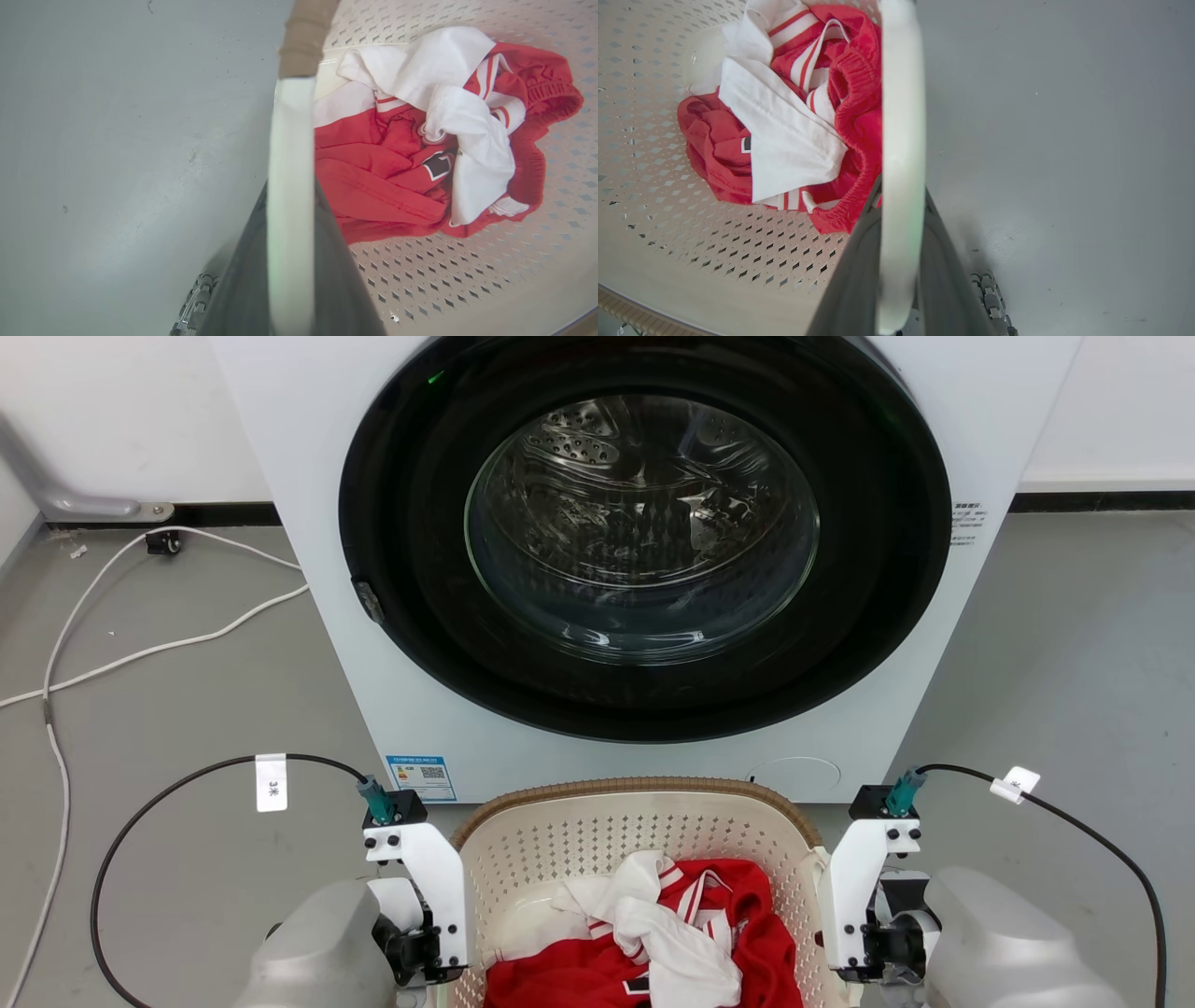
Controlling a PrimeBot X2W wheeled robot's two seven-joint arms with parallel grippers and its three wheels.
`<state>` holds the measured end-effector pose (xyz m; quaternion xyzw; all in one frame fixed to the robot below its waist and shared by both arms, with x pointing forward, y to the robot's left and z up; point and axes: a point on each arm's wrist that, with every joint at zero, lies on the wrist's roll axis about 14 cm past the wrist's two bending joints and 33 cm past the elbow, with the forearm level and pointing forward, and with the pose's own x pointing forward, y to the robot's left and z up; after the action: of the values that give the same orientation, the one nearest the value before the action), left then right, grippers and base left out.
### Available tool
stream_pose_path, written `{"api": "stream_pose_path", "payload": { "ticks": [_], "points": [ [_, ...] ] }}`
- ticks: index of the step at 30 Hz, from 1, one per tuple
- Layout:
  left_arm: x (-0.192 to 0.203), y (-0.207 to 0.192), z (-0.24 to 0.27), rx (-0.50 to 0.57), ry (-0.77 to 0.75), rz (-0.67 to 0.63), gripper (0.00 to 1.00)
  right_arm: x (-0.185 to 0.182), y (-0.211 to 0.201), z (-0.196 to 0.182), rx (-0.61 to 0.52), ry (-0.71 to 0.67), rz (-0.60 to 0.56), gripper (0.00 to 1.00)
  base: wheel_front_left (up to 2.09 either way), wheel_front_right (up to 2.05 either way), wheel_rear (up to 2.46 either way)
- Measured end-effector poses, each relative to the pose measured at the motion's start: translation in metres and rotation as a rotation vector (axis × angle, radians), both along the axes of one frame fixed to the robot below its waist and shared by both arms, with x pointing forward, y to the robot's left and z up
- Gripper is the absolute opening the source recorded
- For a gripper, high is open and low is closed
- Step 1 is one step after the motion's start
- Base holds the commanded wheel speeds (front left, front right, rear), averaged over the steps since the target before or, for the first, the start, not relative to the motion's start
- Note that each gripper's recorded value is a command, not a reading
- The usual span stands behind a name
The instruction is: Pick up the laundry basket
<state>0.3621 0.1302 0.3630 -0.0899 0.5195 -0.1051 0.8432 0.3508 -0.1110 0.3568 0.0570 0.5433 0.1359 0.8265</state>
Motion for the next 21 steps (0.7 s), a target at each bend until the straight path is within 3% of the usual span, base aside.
{"api": "stream_pose_path", "payload": {
  "ticks": [21],
  "points": [
    [-0.0015, 0.0004, -0.0014, -0.007, 0.006, 0.008, 0.00, -0.0010, 0.0004, -0.0010, 0.000, 0.018, 0.001, 0.00, 0.00, 0.00, 0.00]
  ]
}}
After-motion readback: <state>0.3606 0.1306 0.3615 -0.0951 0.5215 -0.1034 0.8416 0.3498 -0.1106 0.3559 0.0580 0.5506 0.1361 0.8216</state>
